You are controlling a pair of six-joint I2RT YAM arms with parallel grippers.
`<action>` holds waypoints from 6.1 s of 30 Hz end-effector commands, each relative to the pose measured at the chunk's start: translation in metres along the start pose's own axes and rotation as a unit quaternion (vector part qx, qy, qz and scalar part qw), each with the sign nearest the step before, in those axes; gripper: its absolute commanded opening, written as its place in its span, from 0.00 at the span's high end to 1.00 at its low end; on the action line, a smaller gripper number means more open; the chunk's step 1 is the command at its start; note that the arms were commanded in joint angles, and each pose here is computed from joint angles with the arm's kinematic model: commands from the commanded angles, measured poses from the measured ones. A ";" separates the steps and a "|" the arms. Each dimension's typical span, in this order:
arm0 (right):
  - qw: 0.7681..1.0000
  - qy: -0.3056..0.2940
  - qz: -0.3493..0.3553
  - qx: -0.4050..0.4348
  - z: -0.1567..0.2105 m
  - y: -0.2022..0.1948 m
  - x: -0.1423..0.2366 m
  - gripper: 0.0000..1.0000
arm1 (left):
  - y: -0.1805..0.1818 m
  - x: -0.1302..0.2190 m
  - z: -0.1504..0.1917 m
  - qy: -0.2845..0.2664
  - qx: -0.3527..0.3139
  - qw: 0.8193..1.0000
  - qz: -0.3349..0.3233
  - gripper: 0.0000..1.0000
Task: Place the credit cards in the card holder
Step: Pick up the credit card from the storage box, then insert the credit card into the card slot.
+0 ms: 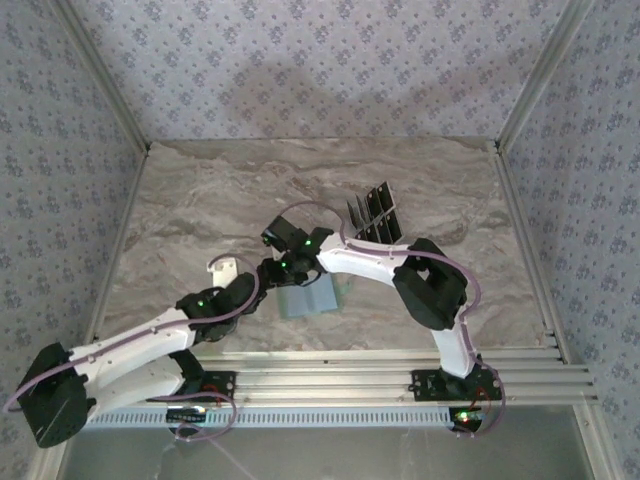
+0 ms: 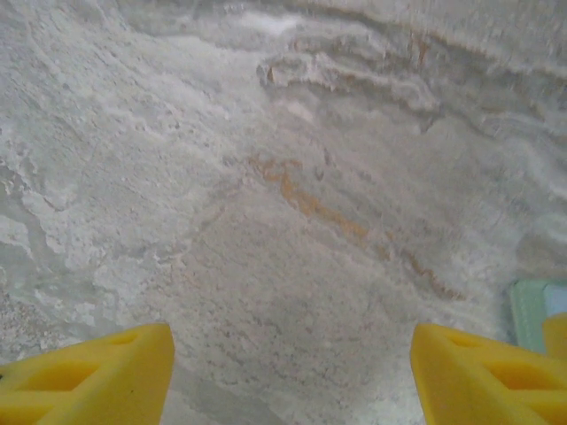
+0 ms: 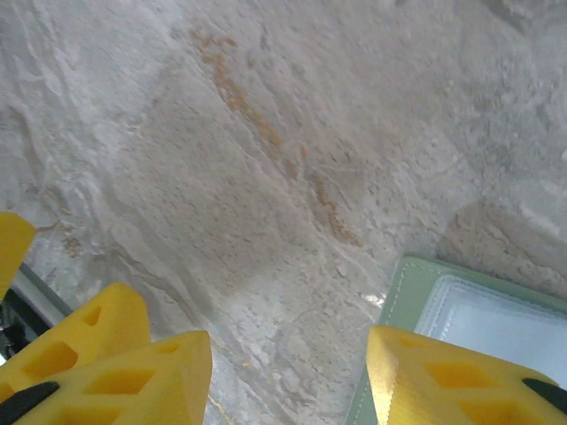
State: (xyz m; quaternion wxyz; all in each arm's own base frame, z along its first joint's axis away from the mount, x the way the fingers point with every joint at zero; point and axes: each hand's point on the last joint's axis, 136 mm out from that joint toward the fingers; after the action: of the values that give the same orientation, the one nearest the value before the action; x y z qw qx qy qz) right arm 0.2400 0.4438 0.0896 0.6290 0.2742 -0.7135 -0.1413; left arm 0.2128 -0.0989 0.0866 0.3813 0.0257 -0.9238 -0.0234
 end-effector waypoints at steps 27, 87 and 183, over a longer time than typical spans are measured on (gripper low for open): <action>0.941 -0.138 0.309 0.028 -0.115 -0.182 0.130 0.55 | -0.070 -0.021 -0.030 0.048 -0.008 0.995 0.081 0.00; 0.892 -0.142 0.423 0.074 -0.188 -0.204 0.123 1.00 | -0.075 -0.036 -0.031 0.064 -0.010 0.994 0.084 0.00; 0.956 -0.198 -0.155 -0.150 0.031 -0.116 0.077 1.00 | -0.053 -0.044 0.034 0.158 -0.117 0.980 -0.020 0.01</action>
State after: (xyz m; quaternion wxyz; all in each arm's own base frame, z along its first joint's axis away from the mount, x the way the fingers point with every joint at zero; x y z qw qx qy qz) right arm 0.2271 0.3060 0.0890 0.4898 0.2685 -0.7362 -0.3820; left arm 0.2315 -0.1661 0.0377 0.5078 -0.0249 -0.8540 -0.1108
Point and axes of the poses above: each hand's point on the last joint's axis, 136 mm out from that joint toward the fingers, its own x axis back along the fingers, its own y axis along the line the jaws close on, z = x × y, and after that the axes turned 11 degrees about -x, right-handed
